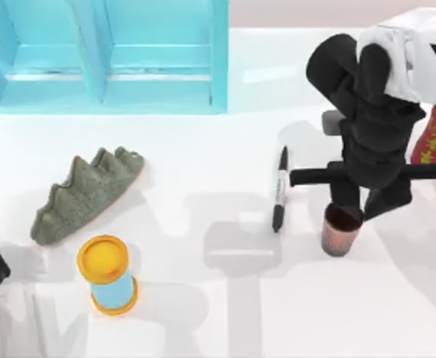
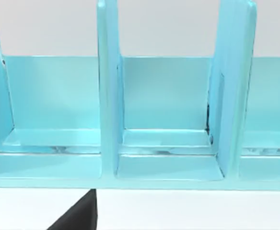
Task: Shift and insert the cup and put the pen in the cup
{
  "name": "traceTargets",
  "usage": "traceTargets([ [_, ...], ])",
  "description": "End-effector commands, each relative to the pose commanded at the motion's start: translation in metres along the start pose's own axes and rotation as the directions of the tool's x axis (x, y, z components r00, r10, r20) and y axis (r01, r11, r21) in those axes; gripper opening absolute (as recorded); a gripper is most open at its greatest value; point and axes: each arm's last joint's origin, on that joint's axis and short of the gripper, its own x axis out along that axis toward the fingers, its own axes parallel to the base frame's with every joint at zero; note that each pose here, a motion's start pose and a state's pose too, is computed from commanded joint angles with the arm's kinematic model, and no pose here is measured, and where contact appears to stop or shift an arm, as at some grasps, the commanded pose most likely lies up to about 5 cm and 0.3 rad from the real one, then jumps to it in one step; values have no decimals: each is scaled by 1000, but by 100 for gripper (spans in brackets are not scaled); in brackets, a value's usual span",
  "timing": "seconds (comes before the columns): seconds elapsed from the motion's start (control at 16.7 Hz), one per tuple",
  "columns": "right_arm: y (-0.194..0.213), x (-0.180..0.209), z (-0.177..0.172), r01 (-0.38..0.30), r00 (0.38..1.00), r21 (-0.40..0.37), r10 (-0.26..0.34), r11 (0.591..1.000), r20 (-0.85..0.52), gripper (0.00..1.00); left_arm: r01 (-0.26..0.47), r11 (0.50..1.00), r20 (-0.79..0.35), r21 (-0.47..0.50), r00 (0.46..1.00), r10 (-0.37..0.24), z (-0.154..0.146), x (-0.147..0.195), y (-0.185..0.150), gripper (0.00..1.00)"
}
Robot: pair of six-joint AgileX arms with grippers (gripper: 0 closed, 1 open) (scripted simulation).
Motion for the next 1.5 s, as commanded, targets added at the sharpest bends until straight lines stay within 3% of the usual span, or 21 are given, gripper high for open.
traceTargets([
  [0.48,0,0,0,0,1000,0,0,1000,0,98,0,1000,0,0,1000,0,0,0,0,100],
  [1.14,0,-2,2,1,1000,5,-1,1000,-5,100,0,1000,0,0,1000,0,0,0,0,100],
  [1.32,1,-22,8,7,1000,14,-6,1000,-20,100,0,1000,0,0,1000,0,0,0,0,100],
  [1.5,0,-66,12,9,1000,13,-9,1000,-21,100,0,1000,0,0,1000,0,0,0,0,100],
])
